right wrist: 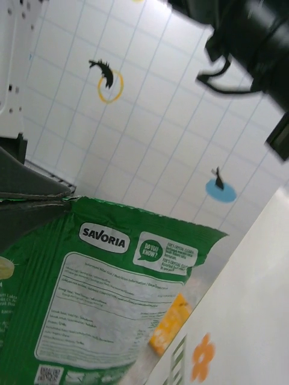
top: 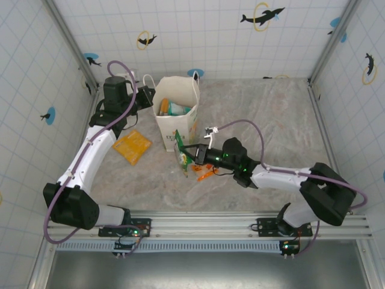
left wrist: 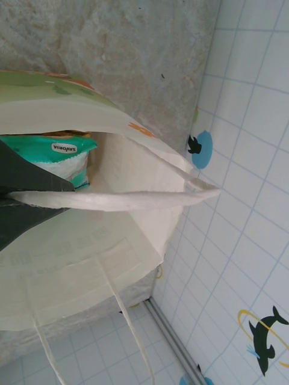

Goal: Place the snacks into the paper bag

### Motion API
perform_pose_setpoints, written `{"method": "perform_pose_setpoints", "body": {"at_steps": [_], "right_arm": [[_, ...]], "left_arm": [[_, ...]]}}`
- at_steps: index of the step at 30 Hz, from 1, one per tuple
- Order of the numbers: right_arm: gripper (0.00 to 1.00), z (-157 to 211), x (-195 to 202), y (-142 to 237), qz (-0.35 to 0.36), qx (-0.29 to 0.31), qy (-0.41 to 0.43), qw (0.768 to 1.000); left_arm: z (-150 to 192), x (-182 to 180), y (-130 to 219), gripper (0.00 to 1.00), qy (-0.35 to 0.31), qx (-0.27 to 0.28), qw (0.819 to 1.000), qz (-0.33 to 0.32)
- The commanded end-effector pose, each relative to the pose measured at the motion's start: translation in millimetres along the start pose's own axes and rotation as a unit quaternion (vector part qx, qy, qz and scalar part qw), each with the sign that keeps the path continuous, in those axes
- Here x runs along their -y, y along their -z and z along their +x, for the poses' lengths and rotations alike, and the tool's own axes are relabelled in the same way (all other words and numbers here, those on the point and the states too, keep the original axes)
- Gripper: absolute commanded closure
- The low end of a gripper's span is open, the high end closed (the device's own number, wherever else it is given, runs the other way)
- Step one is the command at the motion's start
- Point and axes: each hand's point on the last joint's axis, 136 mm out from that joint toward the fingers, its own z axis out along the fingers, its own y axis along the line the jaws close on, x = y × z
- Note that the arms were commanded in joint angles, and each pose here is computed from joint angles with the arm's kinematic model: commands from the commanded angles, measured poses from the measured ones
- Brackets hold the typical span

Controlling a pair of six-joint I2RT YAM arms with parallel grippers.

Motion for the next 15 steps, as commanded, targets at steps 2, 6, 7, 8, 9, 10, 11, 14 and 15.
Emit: {"method": "perform_pose_setpoints", "body": {"at_steps": [2, 6, 7, 8, 9, 10, 11, 14, 15], "right_arm": [[1.0, -37, -45, 16, -0.049, 0.074, 0.037, 0.995], [1.0, -56, -66, 24, -0.062, 0.108, 0.05, 0.991], [1.0, -61, -73, 26, -0.069, 0.115, 0.053, 0.989], [1.0, -65, -79, 26, -0.075, 0.12, 0.056, 0.988], [1.0, -69, -87, 28, -0.082, 0.126, 0.063, 0.987], [1.0, -73, -94, 28, -0.089, 0.129, 0.07, 0.985], [1.0, -76, -100, 28, -0.093, 0.133, 0.076, 0.984], [1.0, -88, -114, 28, -0.097, 0.147, 0.095, 0.98], [1.0, -93, -118, 27, -0.097, 0.153, 0.102, 0.978]], "left_arm": [[-10, 5, 7, 1.0, -0.011, 0.014, 1.0, 0.005], [-11, 5, 7, 1.0, -0.011, 0.014, 1.0, 0.005], [-10, 5, 7, 1.0, -0.011, 0.014, 1.0, 0.005], [-10, 5, 6, 1.0, -0.01, 0.013, 1.0, 0.005], [-10, 4, 6, 1.0, -0.01, 0.013, 1.0, 0.005], [-10, 4, 6, 1.0, -0.01, 0.013, 1.0, 0.005], [-10, 5, 6, 1.0, -0.009, 0.013, 1.0, 0.005], [-9, 4, 5, 1.0, -0.009, 0.013, 1.0, 0.006], [-10, 5, 6, 1.0, -0.009, 0.014, 1.0, 0.007]]}}
